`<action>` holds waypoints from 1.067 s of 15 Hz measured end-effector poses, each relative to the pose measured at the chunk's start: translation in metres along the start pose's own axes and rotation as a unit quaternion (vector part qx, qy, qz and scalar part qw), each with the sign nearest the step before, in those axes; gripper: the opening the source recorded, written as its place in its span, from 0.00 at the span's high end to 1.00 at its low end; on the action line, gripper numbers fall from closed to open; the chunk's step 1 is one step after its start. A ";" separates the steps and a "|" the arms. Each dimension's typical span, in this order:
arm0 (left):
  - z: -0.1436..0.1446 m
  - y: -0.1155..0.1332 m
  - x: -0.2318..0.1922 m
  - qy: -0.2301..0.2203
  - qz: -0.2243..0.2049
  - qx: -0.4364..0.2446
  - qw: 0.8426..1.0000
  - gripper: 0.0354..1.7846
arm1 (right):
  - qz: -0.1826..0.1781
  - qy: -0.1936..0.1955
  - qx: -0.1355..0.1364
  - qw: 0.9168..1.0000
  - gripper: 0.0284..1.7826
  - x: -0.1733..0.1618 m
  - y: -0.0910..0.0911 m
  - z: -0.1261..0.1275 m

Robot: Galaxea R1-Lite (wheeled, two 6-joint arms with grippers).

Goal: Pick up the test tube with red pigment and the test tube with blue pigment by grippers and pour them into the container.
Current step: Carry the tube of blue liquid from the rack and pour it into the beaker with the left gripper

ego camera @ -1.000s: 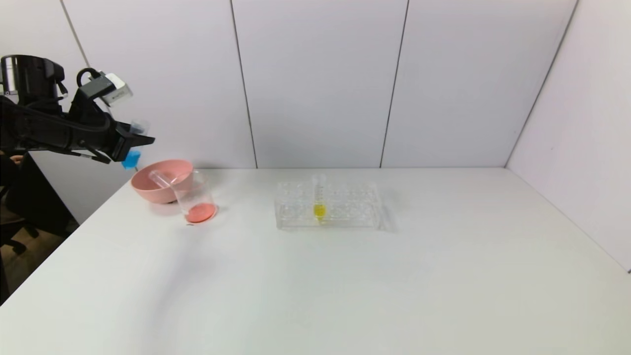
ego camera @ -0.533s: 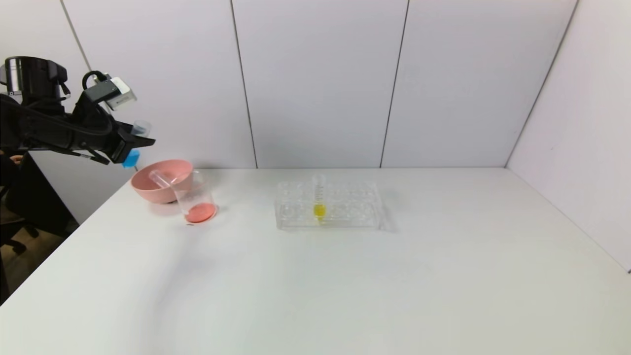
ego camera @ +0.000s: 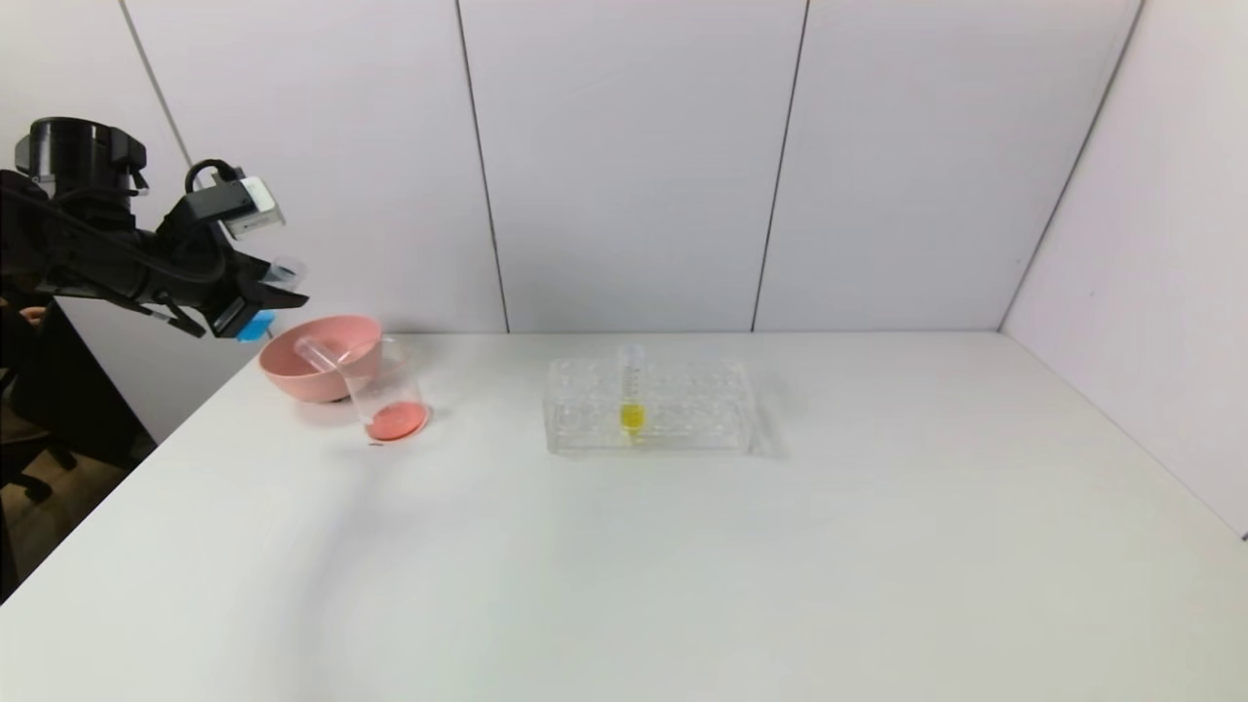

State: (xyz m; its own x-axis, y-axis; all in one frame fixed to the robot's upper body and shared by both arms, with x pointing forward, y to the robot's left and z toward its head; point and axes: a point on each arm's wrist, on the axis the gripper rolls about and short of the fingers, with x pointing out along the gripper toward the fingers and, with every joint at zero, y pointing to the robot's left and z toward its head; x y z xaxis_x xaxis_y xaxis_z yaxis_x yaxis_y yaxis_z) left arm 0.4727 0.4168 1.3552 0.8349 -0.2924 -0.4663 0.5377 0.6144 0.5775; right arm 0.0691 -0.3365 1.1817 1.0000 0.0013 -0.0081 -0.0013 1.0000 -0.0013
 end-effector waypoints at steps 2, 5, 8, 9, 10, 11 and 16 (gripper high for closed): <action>-0.002 0.001 0.000 0.008 -0.010 0.030 0.999 0.76 | 0.000 0.000 0.000 1.000 0.00 0.000 0.000 0.000; -0.006 0.002 0.002 0.018 -0.024 0.062 0.998 0.76 | 0.000 0.000 0.000 1.000 0.00 0.000 0.000 0.000; -0.010 0.002 0.009 0.020 -0.029 0.075 0.997 0.76 | 0.000 0.000 0.000 1.000 0.00 0.000 0.000 0.000; -0.011 0.002 0.011 0.021 -0.031 0.079 0.996 0.76 | 0.000 0.000 0.000 1.000 0.00 0.000 0.000 0.000; -0.011 0.002 0.013 0.020 -0.032 0.083 0.996 0.76 | 0.000 0.000 0.000 1.000 0.00 0.000 0.000 0.000; -0.011 0.002 0.015 0.020 -0.034 0.086 0.995 0.76 | 0.000 0.000 0.000 1.000 0.00 0.000 0.000 0.000; -0.011 0.001 0.016 0.027 -0.048 0.116 0.992 0.76 | 0.000 0.000 0.000 1.000 0.00 0.000 0.000 0.000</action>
State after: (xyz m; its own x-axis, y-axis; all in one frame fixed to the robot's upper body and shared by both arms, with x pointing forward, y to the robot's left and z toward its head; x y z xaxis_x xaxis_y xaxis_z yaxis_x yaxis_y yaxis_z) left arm 0.4854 0.4204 1.3409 0.7747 -0.2973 -0.5581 0.6318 0.3986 0.6648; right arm 0.0691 -0.3365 1.1817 1.0000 0.0009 -0.0077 -0.0009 1.0000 -0.0013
